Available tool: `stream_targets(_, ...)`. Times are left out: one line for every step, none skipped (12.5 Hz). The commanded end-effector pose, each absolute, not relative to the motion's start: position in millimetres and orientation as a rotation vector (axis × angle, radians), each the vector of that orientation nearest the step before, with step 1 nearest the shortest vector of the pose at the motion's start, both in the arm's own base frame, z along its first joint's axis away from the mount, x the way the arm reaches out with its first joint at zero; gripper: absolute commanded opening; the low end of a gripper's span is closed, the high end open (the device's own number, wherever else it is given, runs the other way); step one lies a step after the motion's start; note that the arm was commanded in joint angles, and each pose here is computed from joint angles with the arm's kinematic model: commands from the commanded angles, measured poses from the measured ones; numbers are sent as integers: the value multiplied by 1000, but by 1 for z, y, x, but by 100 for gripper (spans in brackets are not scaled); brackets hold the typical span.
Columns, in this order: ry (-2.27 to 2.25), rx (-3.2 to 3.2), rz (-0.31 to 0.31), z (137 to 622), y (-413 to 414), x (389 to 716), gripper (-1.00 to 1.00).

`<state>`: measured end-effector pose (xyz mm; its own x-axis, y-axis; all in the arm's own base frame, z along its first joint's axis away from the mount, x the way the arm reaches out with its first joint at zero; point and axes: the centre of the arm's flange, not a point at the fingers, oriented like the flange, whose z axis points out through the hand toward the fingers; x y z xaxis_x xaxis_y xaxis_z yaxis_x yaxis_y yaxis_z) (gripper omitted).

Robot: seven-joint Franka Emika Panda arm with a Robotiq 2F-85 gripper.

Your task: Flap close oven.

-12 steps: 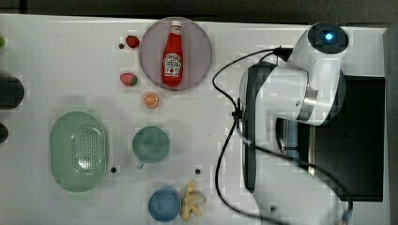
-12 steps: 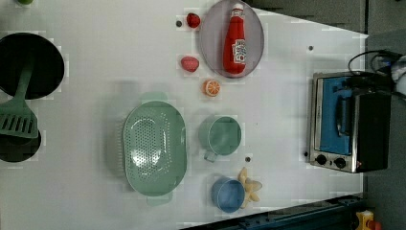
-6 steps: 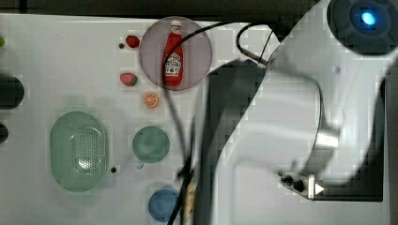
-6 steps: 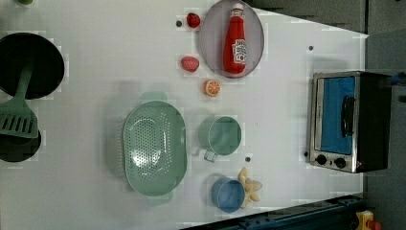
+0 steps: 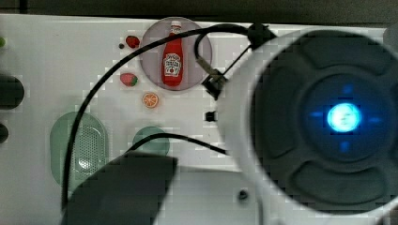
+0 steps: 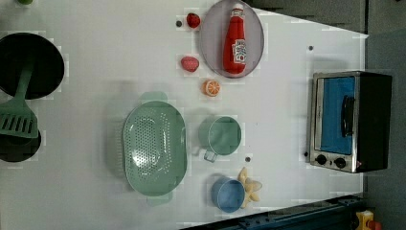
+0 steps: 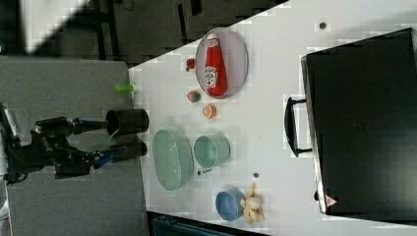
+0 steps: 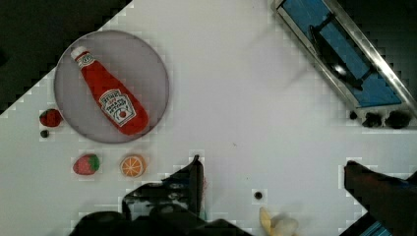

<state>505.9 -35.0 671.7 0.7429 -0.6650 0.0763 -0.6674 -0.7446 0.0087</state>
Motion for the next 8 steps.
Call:
stream_targets(-1256,2813,-50,619,-42,503,100)
stream_targets(-1258,2818,-33,614,-39,496,100)
stream_targets(-1262,2831,-9,610,-35,489,100)
stream_targets(-1266,2848,9,608,-30,483,100)
stream_targets(-1267,2855,16,605,-26,476,100)
stream_targets(-1262,2861,36,603,-22,472,100)
stream_targets(-1260,2864,56,601,-21,470,100)
stream_targets(-1257,2865,56,598,-20,469,100)
